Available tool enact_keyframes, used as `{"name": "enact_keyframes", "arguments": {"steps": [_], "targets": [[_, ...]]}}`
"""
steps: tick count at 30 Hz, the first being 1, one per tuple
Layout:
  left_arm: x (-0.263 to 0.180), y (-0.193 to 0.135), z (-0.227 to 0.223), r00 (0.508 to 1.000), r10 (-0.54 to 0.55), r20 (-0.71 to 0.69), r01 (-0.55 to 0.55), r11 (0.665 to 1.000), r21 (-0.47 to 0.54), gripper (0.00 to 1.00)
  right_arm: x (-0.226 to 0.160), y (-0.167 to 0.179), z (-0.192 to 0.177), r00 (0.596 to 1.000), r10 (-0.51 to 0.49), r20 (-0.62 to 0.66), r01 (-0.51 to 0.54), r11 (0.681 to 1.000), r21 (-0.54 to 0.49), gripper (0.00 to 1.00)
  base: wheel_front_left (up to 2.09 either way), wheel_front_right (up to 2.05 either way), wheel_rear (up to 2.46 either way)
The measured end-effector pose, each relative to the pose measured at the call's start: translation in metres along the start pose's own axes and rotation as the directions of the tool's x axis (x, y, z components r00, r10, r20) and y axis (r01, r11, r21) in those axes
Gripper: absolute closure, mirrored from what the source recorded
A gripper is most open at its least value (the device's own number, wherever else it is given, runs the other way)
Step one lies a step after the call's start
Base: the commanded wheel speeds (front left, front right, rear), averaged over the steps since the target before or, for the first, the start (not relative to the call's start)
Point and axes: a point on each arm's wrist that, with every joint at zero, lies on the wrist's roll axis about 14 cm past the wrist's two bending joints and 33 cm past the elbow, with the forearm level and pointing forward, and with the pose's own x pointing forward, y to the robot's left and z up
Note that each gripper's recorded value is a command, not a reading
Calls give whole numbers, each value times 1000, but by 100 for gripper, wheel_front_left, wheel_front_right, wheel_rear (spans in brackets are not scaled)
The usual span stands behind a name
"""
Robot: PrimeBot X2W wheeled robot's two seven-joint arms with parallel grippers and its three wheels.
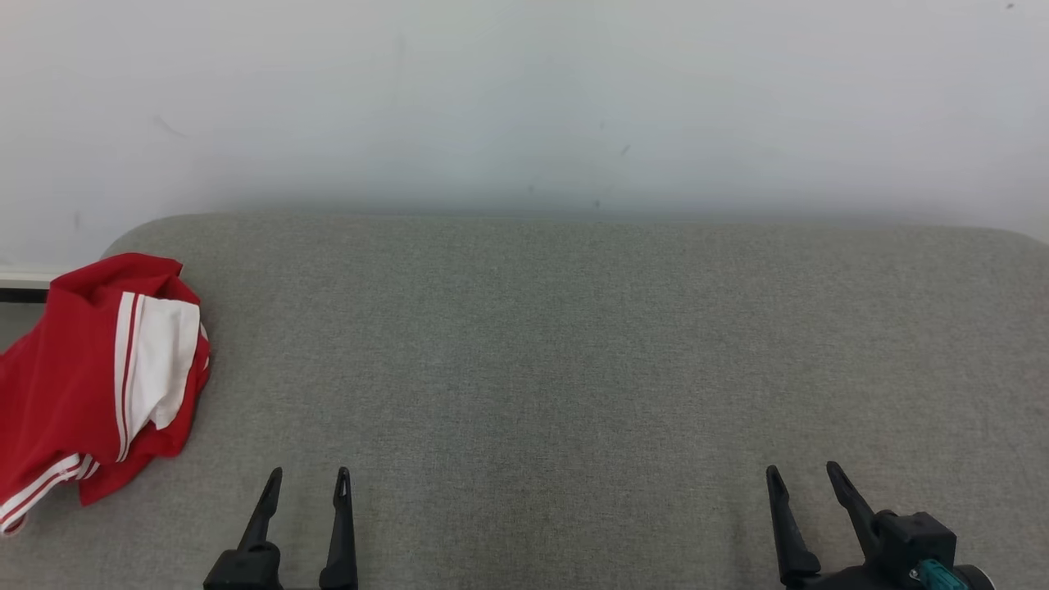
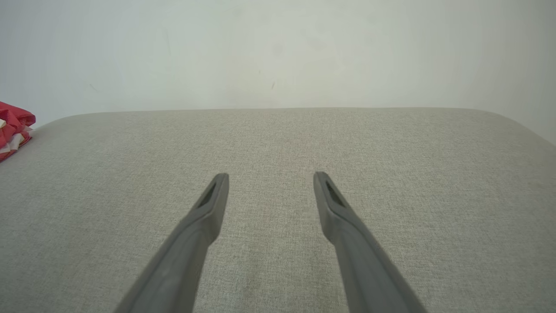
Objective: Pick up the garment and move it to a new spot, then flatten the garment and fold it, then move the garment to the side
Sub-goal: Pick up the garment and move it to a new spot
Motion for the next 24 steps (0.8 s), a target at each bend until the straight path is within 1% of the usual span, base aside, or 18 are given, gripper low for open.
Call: {"name": "enact_keyframes", "arguments": {"steps": [6,13,18,24], "targets": [[-7,15,0,999,51,0,-51,999,-11,0,4,8,-3,1000,26,-6,-26,1000,6,0,0,0,0],[-27,43,1,990,143,-1,-143,990,-8,0,19,38,-3,993,117,-13,-117,993,1,0,0,0,0],[-51,69,1,972,235,1,-235,972,3,0,31,65,-4,980,198,-16,-198,980,3,0,0,0,0],[-80,100,6,941,339,13,-339,941,18,0,40,101,-9,953,300,-32,-300,954,4,0,0,0,0]]}}
